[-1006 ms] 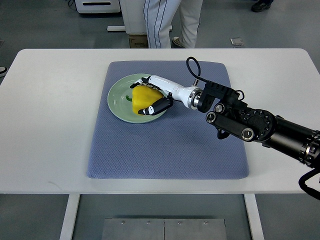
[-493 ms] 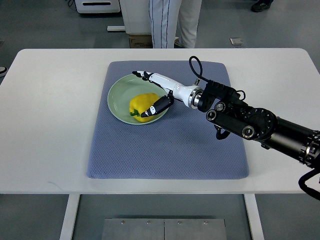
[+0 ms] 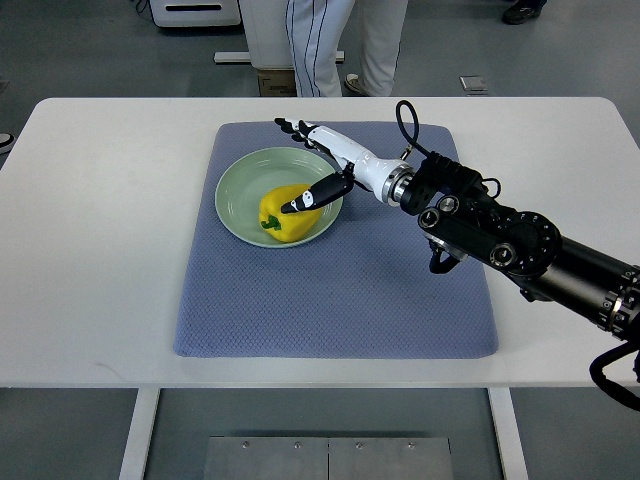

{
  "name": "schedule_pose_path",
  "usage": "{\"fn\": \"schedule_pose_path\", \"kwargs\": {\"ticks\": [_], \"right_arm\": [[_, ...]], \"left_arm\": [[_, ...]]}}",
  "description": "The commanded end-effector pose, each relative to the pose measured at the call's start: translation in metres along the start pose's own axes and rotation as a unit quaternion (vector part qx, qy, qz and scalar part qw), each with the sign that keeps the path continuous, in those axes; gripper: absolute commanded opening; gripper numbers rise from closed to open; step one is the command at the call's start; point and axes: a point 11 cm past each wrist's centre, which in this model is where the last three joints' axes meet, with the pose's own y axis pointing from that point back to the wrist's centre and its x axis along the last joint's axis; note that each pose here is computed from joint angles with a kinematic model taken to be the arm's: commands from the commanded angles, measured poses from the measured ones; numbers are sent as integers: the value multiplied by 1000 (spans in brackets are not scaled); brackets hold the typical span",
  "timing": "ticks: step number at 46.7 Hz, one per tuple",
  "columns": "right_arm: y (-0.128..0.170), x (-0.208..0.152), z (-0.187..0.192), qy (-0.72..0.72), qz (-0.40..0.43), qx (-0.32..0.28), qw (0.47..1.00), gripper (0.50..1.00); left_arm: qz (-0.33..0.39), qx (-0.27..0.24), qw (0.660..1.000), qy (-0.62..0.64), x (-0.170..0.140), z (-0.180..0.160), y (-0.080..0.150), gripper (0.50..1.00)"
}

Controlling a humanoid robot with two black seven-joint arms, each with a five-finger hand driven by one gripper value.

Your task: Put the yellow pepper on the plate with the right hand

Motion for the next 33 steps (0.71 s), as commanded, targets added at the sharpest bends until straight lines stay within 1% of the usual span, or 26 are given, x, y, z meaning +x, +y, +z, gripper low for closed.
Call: {"fn": "schedule_pose_path", "kwargs": {"ticks": [1,8,19,33], "right_arm": [[1,4,1,-27,14,2,1000,991],[7,13,11,-82,52,4,995,991],[29,55,33,-155,133,0,979,991],[62,93,68,-251,238,-15,938,989]], "left_arm": [[0,0,1000,0,0,0,0,1000],[0,0,1000,0,0,0,0,1000],[0,0,1000,1,0,0,0,1000],[0,0,1000,0,0,0,0,1000]]}}
